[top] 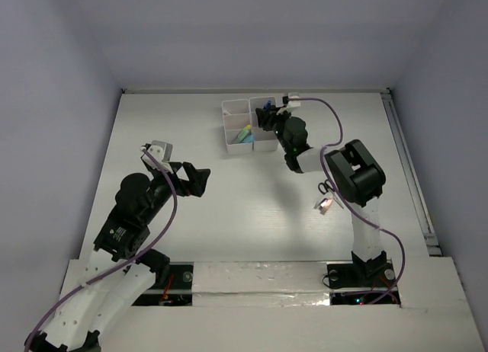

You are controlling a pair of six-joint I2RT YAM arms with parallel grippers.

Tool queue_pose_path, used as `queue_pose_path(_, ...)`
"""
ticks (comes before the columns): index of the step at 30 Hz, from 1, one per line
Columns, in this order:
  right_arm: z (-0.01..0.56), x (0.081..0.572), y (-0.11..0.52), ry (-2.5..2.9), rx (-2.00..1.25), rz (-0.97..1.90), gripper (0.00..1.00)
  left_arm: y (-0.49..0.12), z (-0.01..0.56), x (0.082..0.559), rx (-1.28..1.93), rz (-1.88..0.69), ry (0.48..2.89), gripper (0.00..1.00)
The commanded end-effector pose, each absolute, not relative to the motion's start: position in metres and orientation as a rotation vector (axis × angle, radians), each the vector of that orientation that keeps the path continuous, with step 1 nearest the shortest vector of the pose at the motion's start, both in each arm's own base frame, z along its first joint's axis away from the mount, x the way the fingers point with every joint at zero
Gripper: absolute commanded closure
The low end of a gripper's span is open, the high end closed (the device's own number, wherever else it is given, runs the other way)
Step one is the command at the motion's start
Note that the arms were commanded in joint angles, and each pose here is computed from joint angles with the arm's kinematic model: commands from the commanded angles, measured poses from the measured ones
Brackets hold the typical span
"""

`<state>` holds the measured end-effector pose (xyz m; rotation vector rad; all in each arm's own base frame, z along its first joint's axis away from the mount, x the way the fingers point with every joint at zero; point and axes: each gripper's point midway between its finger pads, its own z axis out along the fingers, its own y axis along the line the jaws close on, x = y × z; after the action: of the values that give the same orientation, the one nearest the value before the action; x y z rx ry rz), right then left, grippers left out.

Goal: Sort the stationery into containers
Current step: Place the stationery in the storage box.

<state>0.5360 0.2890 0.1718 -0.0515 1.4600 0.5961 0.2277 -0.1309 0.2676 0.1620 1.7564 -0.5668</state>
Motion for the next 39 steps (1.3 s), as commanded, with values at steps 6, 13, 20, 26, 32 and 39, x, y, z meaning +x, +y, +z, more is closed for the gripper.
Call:
queue_pose_path(6, 0.219, 0.526, 0.289, 1.356, -0.054, 0.642, 0.77, -0.129, 0.28, 0.233, 0.162, -0.572, 1.695, 0.01)
queue_pose_path(13, 0.212, 0.527, 0.293, 1.389, -0.081, 0.64, 0.77, -0.126, 0.282, 0.234, 0.154, -0.567, 1.684, 0.01)
queue_pose_path(20, 0.212, 0.528, 0.296, 1.396, -0.091, 0.646, 0.77, -0.127, 0.281, 0.234, 0.162, -0.571, 1.69, 0.01)
queue_pose_path(26, 0.212, 0.529, 0.298, 1.4, -0.098, 0.65, 0.77, -0.127, 0.281, 0.234, 0.16, -0.572, 1.688, 0.01)
queue_pose_path(32, 0.214, 0.53, 0.299, 1.399, -0.105, 0.649, 0.77, -0.127, 0.281, 0.234, 0.16, -0.572, 1.69, 0.01)
queue_pose_path(39, 0.213, 0.531, 0.301, 1.405, -0.113, 0.647, 0.71, -0.128, 0.281, 0.234, 0.162, -0.574, 1.688, 0.01)
